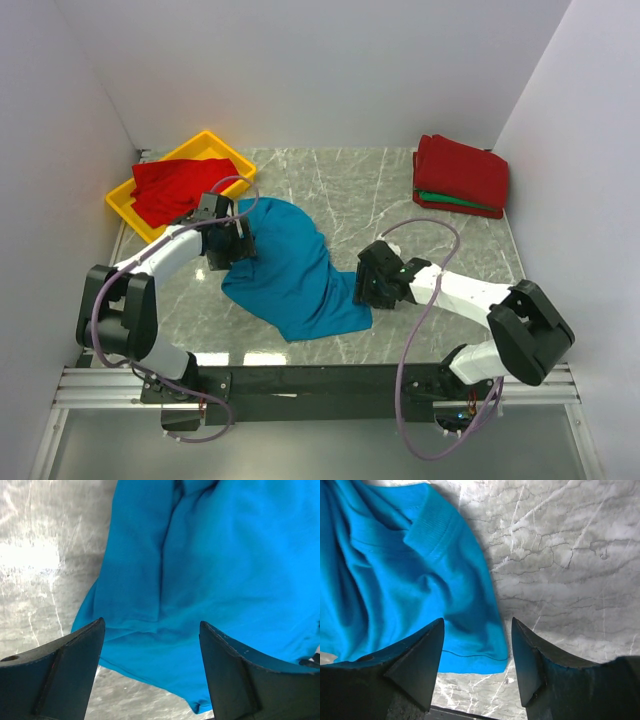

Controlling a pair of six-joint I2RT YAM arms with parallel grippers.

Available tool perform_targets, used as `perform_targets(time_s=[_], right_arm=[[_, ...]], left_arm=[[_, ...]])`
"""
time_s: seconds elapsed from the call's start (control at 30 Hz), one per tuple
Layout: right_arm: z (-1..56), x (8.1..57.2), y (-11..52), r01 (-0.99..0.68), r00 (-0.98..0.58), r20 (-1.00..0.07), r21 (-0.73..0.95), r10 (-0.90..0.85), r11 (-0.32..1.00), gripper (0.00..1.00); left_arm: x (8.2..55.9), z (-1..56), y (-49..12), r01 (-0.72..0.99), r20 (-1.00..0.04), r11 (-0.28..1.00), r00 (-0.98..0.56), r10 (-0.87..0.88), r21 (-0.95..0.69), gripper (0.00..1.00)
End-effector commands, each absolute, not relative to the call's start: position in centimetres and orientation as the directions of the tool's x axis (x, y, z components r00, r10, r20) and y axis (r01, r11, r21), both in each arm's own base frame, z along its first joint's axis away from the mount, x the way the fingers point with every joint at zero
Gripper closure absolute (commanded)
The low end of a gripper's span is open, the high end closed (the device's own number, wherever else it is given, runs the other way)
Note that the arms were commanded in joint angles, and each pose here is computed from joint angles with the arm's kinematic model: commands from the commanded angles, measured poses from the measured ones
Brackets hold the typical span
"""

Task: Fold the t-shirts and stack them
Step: Flatten the tshirt out

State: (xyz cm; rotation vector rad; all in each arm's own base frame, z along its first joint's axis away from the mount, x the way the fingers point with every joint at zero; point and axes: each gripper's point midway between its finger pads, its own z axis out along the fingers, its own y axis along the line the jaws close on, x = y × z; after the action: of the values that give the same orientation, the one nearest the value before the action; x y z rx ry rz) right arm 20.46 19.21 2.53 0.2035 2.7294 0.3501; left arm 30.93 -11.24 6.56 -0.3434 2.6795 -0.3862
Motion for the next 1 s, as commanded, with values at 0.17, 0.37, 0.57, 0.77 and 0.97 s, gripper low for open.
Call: perform_targets(time_s=[0.17,0.37,0.57,0.77,0.97], right_arm=[[2.7,21.1,20.9,0.061,-0.926,-0.338,0.301,0.166,0.952,0.47],[2.1,21.1,21.2,0.046,-0.935,-0.323,0.295,0.145,0.954,0.59],[2.0,20.9,21.9,0.024,-0.944,-0.306,0.316,0.125,0.948,0.78],[3.4,21.7,21.7,0.012,-0.933,-0.338,0.308,0.121,0.951,1.00],[8.3,24.8,18.5,0.063,-0.879,-0.440,0.272,0.183,0.960,1.00]], left_arm=[[31.8,5.6,-11.2,-0.148,-0.378,0.944,-0.890,-0.257,-0.294,0.19],[31.7,4.1,-11.2,-0.165,-0.344,0.945,-0.902,-0.261,-0.284,0.23],[31.6,3.1,-11.3,-0.170,-0.326,0.944,-0.908,-0.262,-0.284,0.47],[31.4,2.8,-11.1,-0.166,-0.324,0.950,-0.912,-0.251,-0.266,0.92],[33.0,7.2,-10.6,-0.158,-0.418,0.951,-0.870,-0.260,-0.264,1.00]])
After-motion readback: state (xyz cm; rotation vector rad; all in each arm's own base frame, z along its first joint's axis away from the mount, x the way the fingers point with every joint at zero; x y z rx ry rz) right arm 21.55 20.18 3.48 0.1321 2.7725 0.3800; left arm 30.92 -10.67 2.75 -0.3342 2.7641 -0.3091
